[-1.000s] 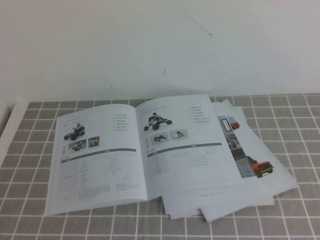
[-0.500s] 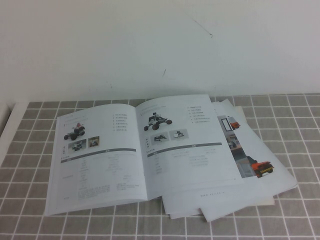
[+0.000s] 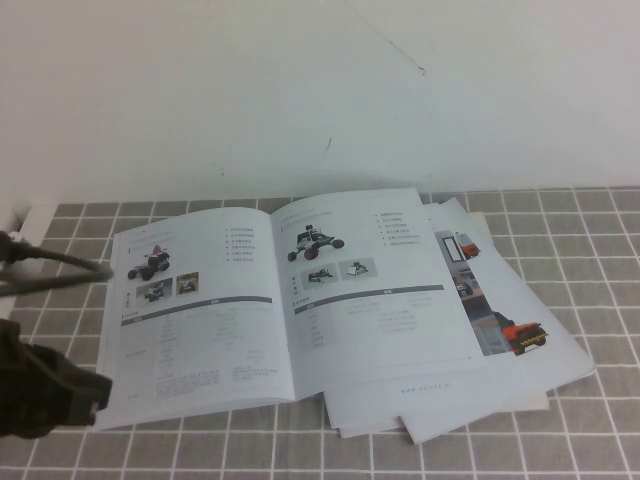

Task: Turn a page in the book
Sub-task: Open the closed book

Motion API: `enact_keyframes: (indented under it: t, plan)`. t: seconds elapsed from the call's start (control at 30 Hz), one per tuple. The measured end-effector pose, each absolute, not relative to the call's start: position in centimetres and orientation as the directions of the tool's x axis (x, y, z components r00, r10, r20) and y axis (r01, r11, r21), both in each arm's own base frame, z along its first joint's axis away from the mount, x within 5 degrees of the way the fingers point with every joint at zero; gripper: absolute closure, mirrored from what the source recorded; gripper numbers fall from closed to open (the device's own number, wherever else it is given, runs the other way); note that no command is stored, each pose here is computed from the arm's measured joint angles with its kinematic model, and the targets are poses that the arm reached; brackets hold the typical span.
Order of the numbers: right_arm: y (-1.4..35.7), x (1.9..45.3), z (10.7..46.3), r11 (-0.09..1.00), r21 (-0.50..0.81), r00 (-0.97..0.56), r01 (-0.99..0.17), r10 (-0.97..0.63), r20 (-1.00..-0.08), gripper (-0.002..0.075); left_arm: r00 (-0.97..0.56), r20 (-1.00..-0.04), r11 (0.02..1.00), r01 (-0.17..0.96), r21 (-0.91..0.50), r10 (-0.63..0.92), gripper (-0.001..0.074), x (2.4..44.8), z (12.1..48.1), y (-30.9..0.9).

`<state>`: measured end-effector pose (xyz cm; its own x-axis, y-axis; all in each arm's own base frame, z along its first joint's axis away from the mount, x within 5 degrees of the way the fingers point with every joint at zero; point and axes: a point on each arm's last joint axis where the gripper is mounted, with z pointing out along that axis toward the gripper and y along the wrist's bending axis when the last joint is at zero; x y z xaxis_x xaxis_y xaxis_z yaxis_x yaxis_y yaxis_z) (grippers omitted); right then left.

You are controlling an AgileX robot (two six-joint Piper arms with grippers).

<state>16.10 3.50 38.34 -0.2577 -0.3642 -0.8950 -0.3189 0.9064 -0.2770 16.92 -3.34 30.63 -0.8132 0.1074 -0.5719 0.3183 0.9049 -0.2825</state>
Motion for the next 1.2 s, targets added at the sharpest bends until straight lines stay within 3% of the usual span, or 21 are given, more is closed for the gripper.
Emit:
enact_keyframes:
  t: [0.1,0.37,0.5,0.63,0.8,1.0,1.2]
  plan:
    - [3.6,16.1,38.3,0.908,-0.268,-0.258,-0.323,-0.357,-0.898,0.0729,-0.824,-0.564,0.884,0.296,-0.363,0.044,0.0738,17.8,30.4,-3.8]
    - [3.9,15.9,38.1,0.917,-0.189,-0.293,-0.35,-0.299,-0.908,0.0729,-0.707,-0.68,0.844,0.234,-0.483,-0.193,0.0738,19.6,32.1,-4.1]
    - [4.7,15.4,37.6,0.916,-0.034,-0.378,-0.4,-0.199,-0.904,0.0729,-0.657,-0.67,0.771,0.207,-0.602,-0.346,0.0738,20.1,33.2,-4.4]
    - [5.2,15.1,37.2,0.902,0.037,-0.442,-0.43,-0.175,-0.88,0.0729,-0.626,-0.621,0.684,0.184,-0.705,-0.471,0.0738,20.9,33.8,-4.6]
    - [5.6,14.9,36.1,0.882,0.086,-0.542,-0.463,-0.205,-0.815,0.0729,-0.671,-0.614,0.703,0.193,-0.684,-0.414,0.0738,22.5,32.9,-4.7]
    - [5.9,15.5,35.0,0.871,0.117,-0.614,-0.477,-0.234,-0.754,0.0729,-0.788,-0.516,0.663,0.192,-0.724,-0.336,0.0738,24.1,31.1,-5.5]
    - [6.2,16.9,33.9,0.868,0.13,-0.655,-0.479,-0.255,-0.711,0.0729,-0.743,-0.591,0.637,0.297,-0.711,-0.314,0.0738,24.7,33.8,-5.8]
